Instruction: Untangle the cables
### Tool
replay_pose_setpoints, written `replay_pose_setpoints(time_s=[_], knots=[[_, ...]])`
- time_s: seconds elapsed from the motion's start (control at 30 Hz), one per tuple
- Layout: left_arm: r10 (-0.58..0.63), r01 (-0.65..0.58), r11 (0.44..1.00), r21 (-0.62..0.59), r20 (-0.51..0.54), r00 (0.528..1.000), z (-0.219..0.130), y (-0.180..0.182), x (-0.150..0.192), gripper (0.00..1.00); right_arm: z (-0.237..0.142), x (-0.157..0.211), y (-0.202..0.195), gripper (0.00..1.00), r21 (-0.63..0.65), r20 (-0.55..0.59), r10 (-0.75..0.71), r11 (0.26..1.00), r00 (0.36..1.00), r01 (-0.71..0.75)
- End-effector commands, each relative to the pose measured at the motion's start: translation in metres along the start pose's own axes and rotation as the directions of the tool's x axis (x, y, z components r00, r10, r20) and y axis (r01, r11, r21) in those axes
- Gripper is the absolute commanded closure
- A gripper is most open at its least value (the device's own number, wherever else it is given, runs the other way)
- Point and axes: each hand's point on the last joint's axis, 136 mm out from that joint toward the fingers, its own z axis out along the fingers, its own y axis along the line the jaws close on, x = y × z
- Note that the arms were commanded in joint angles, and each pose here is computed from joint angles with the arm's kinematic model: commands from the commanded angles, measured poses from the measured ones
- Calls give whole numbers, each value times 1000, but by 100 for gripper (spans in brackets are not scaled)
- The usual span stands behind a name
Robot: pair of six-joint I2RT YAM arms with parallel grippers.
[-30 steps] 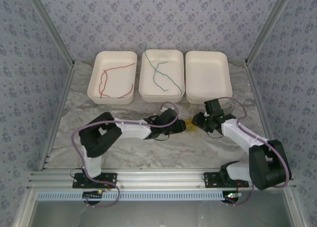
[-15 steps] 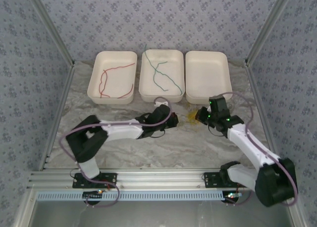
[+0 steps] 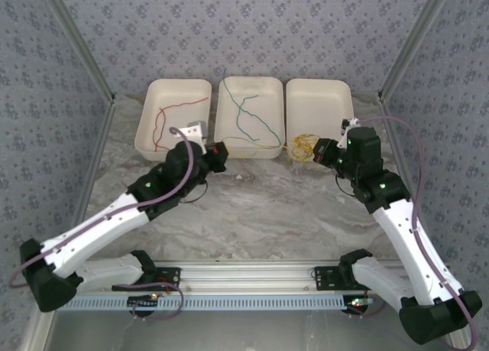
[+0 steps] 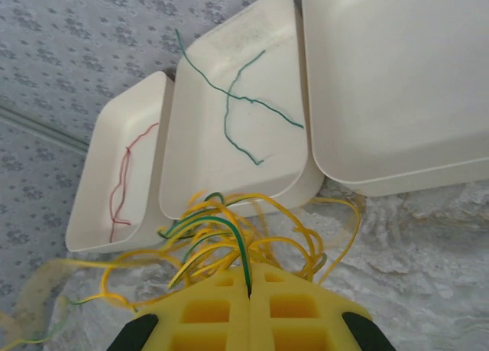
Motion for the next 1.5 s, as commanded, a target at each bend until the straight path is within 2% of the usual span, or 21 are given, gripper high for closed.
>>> replay_pose_setpoints(time_s=[0.0, 0.1, 0.23, 0.33, 0.5, 0.8, 0.97, 1.03, 1.2, 1.3, 1.47], knots=[[61, -61, 995, -76, -11, 998, -19, 27, -1, 100, 2, 9, -9, 100, 35, -37, -20, 999, 999, 21], [69, -72, 993, -95, -25, 997, -25, 36, 0, 100, 14, 27, -9, 100, 35, -92, -34, 999, 995, 37], [34, -35, 981, -190, -8, 999, -41, 69, -8, 100, 19, 40, -28, 100, 119, -99, -48, 991, 994, 60], [18, -4, 963, -271, 50, 999, -63, 96, -25, 100, 14, 35, -46, 100, 192, -65, -31, 980, 997, 43], [18, 13, 951, -309, 98, 995, -87, 111, -50, 100, 6, 27, -70, 100, 289, -49, -5, 957, 999, 19], [18, 37, 900, -433, 120, 993, -111, 136, -70, 100, -15, 3, -102, 100, 370, 31, 81, 925, 996, -87], [20, 62, 882, -468, 169, 985, -127, 140, -89, 100, -24, -7, -123, 100, 397, 76, 149, 902, 986, -167], [24, 64, 885, -460, 183, 983, -130, 136, -96, 100, -27, -10, -128, 100, 399, 94, 166, 897, 982, -190], [17, 56, 920, -388, 182, 983, -121, 118, -105, 100, -19, -4, -128, 100, 377, 59, 151, 912, 987, -162], [52, 67, 861, -505, 218, 975, -142, 133, -116, 100, -23, 6, -146, 100, 445, 57, 168, 878, 984, -175], [64, 124, 834, -537, 318, 946, -173, 136, -136, 100, -34, 1, -166, 100, 487, 120, 203, 841, 972, -236]])
